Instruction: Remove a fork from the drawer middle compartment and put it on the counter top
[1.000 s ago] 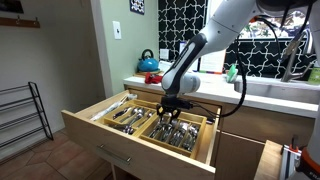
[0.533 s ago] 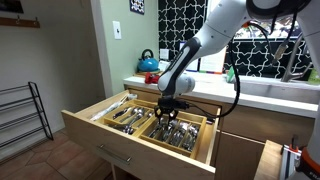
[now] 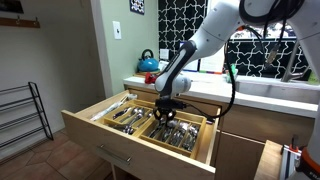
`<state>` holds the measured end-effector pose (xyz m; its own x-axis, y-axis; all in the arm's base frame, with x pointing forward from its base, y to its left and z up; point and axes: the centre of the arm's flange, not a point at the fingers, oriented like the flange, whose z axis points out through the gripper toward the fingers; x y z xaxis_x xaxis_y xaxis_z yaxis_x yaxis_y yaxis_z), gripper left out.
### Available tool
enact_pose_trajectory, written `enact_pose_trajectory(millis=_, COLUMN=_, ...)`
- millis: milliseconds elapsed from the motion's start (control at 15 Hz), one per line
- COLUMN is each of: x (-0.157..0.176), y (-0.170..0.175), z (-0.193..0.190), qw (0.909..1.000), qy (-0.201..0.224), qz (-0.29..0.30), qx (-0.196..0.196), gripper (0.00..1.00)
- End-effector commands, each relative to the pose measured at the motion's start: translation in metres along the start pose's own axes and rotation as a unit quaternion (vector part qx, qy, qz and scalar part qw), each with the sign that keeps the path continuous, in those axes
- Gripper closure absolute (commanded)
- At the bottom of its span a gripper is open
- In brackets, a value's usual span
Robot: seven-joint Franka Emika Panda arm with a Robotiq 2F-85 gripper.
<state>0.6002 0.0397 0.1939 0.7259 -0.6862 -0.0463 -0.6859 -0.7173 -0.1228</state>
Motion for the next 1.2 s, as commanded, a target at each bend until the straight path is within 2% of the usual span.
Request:
enact_pose_trajectory(millis=0, x=0.004, y=-0.005, z=0.007, qw=0.9996, qy=-0.005, qz=0.006, qx=-0.026, gripper=0.95)
enact_pose_trajectory(millis=67, x=0.004, y=-0.004, z=0.008, qw=0.9995, qy=-0.006, qz=0.007, qx=-0.031, gripper=0.99)
enact_pose_trajectory(millis=133, x=0.004, y=-0.004, z=0.005, qw=0.9994, qy=-0.007, qz=0.014, qx=-0.032, gripper=1.00)
enact_pose_trajectory(millis=200, x=0.002, y=-0.004, z=0.002, qw=0.9993, qy=-0.006, qz=0.020, qx=-0.031, gripper=0.96)
enact_pose_trajectory(millis=600, x=-0.016, y=0.000, z=-0.020, qw=0.9983, qy=0.009, qz=0.047, qx=-0.031, gripper=0.97)
enact_pose_trajectory(millis=1133, x=-0.039, y=-0.010, z=-0.051, qw=0.9980, qy=0.035, qz=0.035, qx=-0.040, gripper=0.96)
